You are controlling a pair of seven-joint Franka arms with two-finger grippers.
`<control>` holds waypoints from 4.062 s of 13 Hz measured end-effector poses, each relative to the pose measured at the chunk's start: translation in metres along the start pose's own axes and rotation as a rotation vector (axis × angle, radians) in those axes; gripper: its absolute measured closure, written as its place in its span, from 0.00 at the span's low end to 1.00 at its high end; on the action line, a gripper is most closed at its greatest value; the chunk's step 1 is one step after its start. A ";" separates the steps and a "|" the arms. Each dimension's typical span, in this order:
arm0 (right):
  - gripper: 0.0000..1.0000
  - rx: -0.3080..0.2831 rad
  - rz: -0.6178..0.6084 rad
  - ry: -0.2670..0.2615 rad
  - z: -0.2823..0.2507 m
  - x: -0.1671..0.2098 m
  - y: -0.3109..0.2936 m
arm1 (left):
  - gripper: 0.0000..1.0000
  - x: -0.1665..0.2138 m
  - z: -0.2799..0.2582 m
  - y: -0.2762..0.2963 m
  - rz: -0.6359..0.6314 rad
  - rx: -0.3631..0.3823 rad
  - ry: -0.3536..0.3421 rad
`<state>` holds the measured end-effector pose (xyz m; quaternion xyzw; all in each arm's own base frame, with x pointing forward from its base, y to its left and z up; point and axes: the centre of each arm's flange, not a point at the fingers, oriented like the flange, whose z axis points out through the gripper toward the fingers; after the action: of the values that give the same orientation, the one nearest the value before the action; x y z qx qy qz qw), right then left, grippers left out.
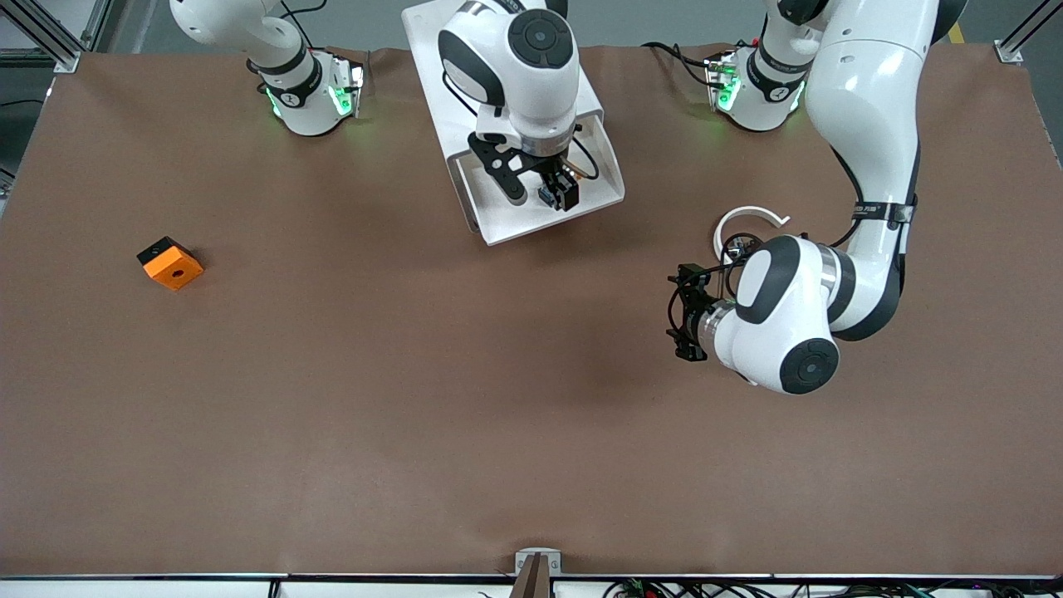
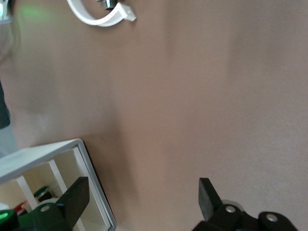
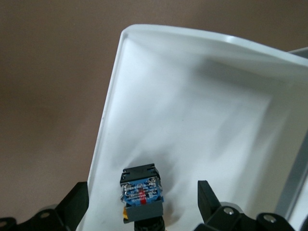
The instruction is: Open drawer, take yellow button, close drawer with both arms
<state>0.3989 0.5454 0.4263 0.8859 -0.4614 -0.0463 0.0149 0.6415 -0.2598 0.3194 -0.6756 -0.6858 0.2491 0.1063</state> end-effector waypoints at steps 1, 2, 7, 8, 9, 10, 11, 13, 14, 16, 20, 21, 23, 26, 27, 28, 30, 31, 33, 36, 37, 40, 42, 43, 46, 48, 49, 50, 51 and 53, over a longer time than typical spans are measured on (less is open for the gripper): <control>0.00 0.000 0.000 0.000 0.001 0.000 -0.001 | 0.00 0.002 -0.005 0.002 0.036 -0.022 -0.004; 0.00 -0.001 0.001 0.001 0.002 0.000 -0.002 | 0.00 0.003 -0.012 0.005 0.075 -0.054 -0.011; 0.00 0.013 -0.004 -0.002 0.013 -0.005 -0.007 | 0.00 0.010 -0.046 0.004 0.401 -0.175 0.028; 0.00 0.013 -0.005 -0.001 0.015 -0.006 -0.008 | 0.00 0.012 -0.049 0.004 0.460 -0.185 0.063; 0.00 0.012 -0.006 -0.001 0.016 -0.007 -0.008 | 0.00 0.014 -0.052 0.003 0.503 -0.191 0.104; 0.00 0.012 -0.008 -0.001 0.017 -0.008 -0.008 | 0.00 0.014 -0.053 0.002 0.533 -0.193 0.143; 0.00 0.013 -0.012 0.000 0.017 -0.010 -0.007 | 0.00 0.013 -0.053 0.001 0.562 -0.193 0.175; 0.00 0.013 -0.023 0.002 0.017 -0.015 -0.005 | 0.00 0.006 -0.051 0.000 0.640 -0.191 0.205; 0.00 0.013 -0.026 0.002 0.017 -0.017 -0.005 | 0.00 0.004 -0.050 -0.001 0.672 -0.189 0.211; 0.00 0.014 -0.031 0.003 0.017 -0.017 -0.005 | 0.00 -0.001 -0.051 -0.005 0.708 -0.189 0.216; 0.00 0.014 -0.043 0.006 0.017 -0.017 -0.005 | 0.00 -0.025 -0.045 -0.013 0.766 -0.221 0.227; 0.00 0.014 -0.045 0.006 0.017 -0.017 -0.005 | 0.00 -0.030 -0.035 -0.013 0.780 -0.218 0.250; 0.00 0.014 -0.045 0.006 0.017 -0.017 -0.005 | 0.00 -0.042 -0.018 -0.015 0.835 -0.205 0.298; 0.00 0.014 -0.046 0.007 0.017 -0.017 -0.005 | 0.00 -0.061 0.000 -0.020 0.927 -0.209 0.313; 0.00 0.014 -0.046 0.007 0.017 -0.017 -0.005 | 0.00 -0.063 0.002 -0.024 0.958 -0.214 0.316; 0.00 0.014 -0.047 0.008 0.017 -0.017 -0.005 | 0.00 -0.064 0.002 -0.028 0.992 -0.216 0.320; 0.00 0.015 -0.049 0.011 0.018 -0.017 -0.005 | 0.00 -0.061 0.001 -0.039 1.049 -0.222 0.332; 0.00 0.015 -0.050 0.013 0.018 -0.017 -0.005 | 0.00 -0.059 0.002 -0.045 1.078 -0.229 0.339; 0.19 0.015 -0.073 0.015 0.018 -0.017 -0.005 | 0.00 -0.054 0.004 -0.056 1.133 -0.232 0.352; 0.54 0.014 -0.106 0.015 0.018 -0.017 -0.005 | 0.00 -0.042 0.005 -0.065 1.174 -0.223 0.361; 0.59 0.014 -0.108 0.015 0.018 -0.017 -0.005 | 0.00 -0.037 0.004 -0.065 1.175 -0.220 0.361; 0.59 0.014 -0.114 0.016 0.019 -0.019 -0.004 | 0.00 -0.035 0.006 -0.065 1.174 -0.217 0.359; 0.59 0.017 -0.118 0.017 0.017 -0.018 -0.005 | 0.00 -0.046 0.021 -0.072 1.199 -0.193 0.350; 0.59 0.024 -0.114 0.017 0.014 -0.014 -0.007 | 0.00 -0.051 0.029 -0.076 1.212 -0.178 0.346; 0.59 0.058 -0.135 0.012 -0.021 0.026 -0.018 | 0.00 -0.059 0.050 -0.091 1.234 -0.141 0.326; 0.59 0.047 -0.212 0.011 -0.056 0.071 -0.015 | 0.00 -0.060 0.057 -0.102 1.244 -0.136 0.324; 0.59 0.042 -0.264 0.010 -0.075 0.097 -0.010 | 0.00 -0.063 0.062 -0.106 1.254 -0.146 0.325; 0.59 0.035 -0.314 0.008 -0.092 0.124 -0.005 | 0.00 -0.068 0.068 -0.110 1.268 -0.157 0.326; 0.59 0.027 -0.364 0.005 -0.108 0.155 0.002 | 0.00 -0.076 0.075 -0.114 1.284 -0.162 0.319; 0.59 0.006 -0.452 -0.005 -0.127 0.225 0.015 | 0.00 -0.095 0.085 -0.127 1.314 -0.163 0.289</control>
<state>0.5273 0.3504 0.5388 0.9666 -0.2515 -0.0494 0.0003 0.4960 -0.3647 0.3262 -0.9845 -0.1280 0.1168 -0.0278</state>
